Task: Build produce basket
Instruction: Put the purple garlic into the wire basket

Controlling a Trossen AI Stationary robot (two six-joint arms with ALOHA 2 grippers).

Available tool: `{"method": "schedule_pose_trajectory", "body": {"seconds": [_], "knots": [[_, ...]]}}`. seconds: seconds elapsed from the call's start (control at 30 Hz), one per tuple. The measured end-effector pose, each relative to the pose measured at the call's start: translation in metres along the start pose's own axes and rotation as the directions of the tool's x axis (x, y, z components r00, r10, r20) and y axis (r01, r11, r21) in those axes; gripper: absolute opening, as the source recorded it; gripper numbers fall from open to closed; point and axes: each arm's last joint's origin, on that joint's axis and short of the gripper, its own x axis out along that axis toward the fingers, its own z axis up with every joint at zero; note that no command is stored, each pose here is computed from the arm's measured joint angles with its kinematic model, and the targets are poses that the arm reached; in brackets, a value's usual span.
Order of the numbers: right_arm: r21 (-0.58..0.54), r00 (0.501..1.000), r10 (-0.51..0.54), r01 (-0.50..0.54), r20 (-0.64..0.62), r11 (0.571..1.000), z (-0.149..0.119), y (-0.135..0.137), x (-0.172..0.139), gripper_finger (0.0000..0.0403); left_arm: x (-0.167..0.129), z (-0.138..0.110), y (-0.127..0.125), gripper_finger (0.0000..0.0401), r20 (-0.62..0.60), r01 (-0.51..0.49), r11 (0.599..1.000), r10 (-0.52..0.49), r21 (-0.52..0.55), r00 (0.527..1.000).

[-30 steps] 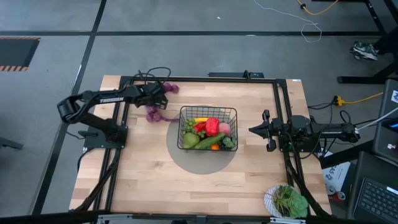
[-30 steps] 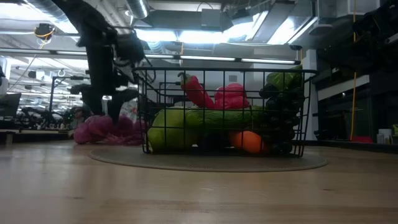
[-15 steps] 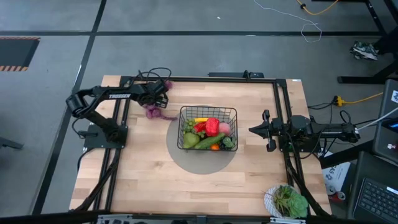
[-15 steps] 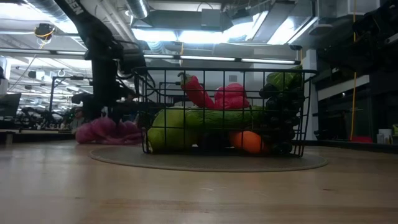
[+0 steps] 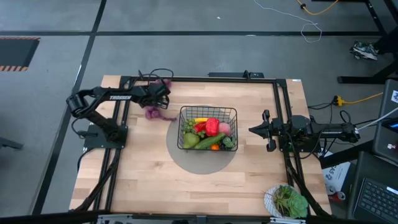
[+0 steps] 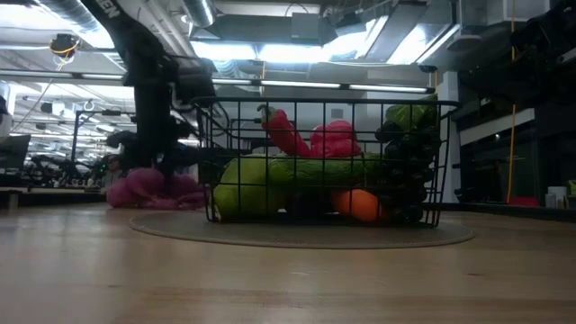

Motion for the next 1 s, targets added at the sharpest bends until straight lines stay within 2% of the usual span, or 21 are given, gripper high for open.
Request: {"method": "schedule_pose_trajectory", "body": {"seconds": [0.2,0.33,0.5,0.63,0.73,0.87,1.0], "knots": [[0.0,1.0,0.0,0.0,0.0,1.0,0.0,0.0,0.0,0.0003,-0.036,0.006,-0.003,0.0175,0.12,0.072,0.997,-0.071,0.003,0.99],[0.0,1.0,0.0,0.0,0.0,1.0,0.0,0.0,0.0,0.0003,-0.072,0.016,-0.003,0.0175,0.241,0.153,0.988,-0.152,0.014,0.959],[0.0,1.0,0.0,0.0,0.0,1.0,0.0,0.0,0.0,0.0003,-0.125,0.028,0.001,0.0175,0.38,0.264,0.961,-0.277,0.088,0.882],[0.0,1.0,0.0,0.0,0.0,1.0,0.0,0.0,0.0,0.0003,-0.166,0.038,0.01,0.0175,0.501,0.271,0.952,-0.305,0.141,0.81],[0.0,1.0,0.0,0.0,0.0,1.0,0.0,0.0,0.0,0.0003,-0.191,0.043,0.013,0.0175,0.546,0.306,0.933,-0.359,0.188,0.757],[0.0,1.0,0.0,0.0,0.0,1.0,0.0,0.0,0.0,0.0003,-0.211,0.04,0.007,0.0175,0.538,0.373,0.878,-0.479,0.3,0.694],[0.0,1.0,-0.001,0.001,0.0,1.0,0.0,0.0,0.0,0.0003,-0.222,0.034,-0.008,0.0175,0.486,0.466,0.768,-0.639,0.44,0.595]]}}
